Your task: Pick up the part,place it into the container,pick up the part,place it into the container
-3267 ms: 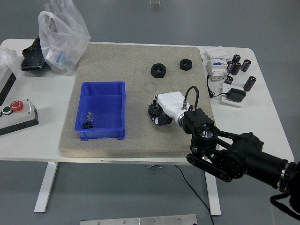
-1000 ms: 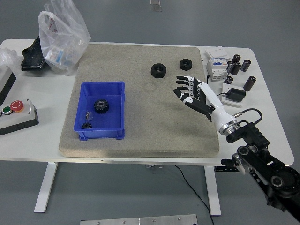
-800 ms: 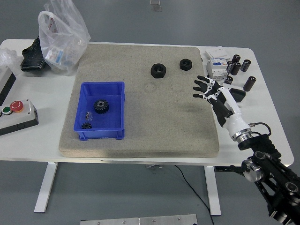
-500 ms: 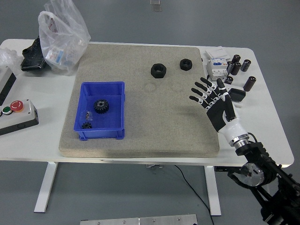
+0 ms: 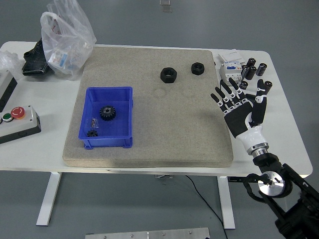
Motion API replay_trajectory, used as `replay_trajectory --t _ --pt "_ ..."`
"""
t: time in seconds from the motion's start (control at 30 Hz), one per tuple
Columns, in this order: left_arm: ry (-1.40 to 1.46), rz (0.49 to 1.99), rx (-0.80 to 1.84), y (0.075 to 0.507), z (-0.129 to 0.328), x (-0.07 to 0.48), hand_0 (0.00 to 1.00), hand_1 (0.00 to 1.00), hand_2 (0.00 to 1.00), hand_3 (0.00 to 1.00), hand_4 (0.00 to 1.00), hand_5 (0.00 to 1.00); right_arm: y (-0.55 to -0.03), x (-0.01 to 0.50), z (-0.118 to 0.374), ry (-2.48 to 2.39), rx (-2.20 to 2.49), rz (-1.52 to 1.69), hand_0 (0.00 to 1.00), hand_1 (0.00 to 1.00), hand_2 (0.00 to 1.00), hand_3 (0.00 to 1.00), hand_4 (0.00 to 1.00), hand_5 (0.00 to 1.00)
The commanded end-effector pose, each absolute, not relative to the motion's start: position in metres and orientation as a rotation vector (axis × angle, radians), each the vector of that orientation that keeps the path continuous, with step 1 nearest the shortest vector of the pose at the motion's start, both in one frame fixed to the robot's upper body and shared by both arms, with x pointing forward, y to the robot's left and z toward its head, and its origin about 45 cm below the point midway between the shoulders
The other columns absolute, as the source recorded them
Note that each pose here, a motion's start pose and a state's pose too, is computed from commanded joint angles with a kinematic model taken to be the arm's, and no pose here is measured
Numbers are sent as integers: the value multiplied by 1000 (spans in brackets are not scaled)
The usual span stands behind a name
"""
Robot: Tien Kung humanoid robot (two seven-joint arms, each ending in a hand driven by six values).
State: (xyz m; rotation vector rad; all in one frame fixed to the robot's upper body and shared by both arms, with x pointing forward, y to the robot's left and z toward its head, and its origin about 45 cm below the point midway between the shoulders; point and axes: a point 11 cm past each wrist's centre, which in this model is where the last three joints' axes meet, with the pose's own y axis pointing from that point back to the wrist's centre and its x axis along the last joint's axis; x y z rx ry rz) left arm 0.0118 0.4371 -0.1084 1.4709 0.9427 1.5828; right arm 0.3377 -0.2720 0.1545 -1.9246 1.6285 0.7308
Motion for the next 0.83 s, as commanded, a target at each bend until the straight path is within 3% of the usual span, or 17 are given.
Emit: replay_trajectory --t 0.83 --pt "910 1585 1480 447 -104 21 665 478 531 626 626 243 -279 339 155 1690 -1957 680 813 792 770 749 965 998"
